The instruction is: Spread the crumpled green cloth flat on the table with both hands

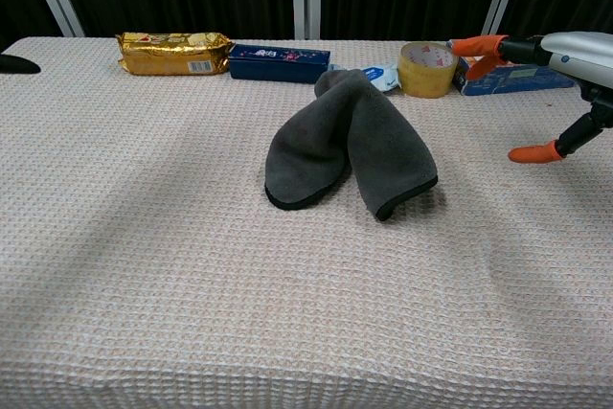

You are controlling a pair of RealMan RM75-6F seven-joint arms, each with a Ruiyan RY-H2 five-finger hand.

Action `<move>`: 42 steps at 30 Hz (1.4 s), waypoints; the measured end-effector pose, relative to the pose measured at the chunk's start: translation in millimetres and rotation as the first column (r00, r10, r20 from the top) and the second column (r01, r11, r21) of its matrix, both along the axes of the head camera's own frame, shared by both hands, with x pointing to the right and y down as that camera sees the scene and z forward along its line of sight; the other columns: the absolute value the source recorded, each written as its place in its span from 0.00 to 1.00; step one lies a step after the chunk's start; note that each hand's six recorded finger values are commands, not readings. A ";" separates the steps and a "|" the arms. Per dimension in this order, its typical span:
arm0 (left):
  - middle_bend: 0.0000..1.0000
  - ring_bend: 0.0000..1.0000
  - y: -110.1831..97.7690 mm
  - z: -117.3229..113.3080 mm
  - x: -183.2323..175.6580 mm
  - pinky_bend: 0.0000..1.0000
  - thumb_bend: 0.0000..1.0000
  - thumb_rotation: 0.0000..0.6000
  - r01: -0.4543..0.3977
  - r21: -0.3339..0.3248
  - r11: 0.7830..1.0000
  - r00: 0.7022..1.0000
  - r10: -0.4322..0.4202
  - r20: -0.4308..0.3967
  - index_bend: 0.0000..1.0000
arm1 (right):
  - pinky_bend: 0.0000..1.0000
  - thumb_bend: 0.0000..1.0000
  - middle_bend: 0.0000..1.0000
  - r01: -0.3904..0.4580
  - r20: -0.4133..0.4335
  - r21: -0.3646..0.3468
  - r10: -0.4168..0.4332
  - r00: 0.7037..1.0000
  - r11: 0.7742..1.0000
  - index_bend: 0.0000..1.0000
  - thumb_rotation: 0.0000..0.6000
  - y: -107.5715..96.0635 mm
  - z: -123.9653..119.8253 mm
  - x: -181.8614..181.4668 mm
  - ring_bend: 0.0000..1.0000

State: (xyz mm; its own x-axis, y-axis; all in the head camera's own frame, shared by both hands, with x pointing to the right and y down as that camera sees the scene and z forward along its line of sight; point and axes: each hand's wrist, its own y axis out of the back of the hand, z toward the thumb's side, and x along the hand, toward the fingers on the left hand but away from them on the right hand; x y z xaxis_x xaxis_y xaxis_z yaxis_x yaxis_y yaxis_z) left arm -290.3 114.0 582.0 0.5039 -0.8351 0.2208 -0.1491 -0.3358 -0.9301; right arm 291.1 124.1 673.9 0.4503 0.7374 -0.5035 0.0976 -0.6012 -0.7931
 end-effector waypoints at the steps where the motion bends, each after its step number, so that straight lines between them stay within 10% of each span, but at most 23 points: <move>1: 0.09 0.11 -0.4 0.8 -0.2 0.13 0.00 1.00 0.001 -0.002 1.000 1.000 -0.001 0.000 0.17 | 0.05 0.12 0.16 0.001 0.000 -0.003 -0.001 1.000 1.000 0.00 1.00 -0.2 1.4 -0.5 0.00; 42: 0.09 0.11 15.0 -3.2 -36.9 0.13 0.00 1.00 0.117 0.009 0.993 0.993 -0.117 -0.025 0.17 | 0.00 0.24 0.12 0.304 -0.270 0.078 -0.273 0.923 0.949 0.33 1.00 -48.1 83.3 -66.4 0.00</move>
State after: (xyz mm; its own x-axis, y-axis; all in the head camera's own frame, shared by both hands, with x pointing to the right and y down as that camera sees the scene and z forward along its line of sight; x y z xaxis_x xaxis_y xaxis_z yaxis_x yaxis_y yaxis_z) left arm -327.2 129.0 578.8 0.4081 -0.8906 0.2006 -0.2098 -0.3053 -0.9288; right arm 224.7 76.0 757.2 0.5214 0.6548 -0.5472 -0.2792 -0.4750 -0.8345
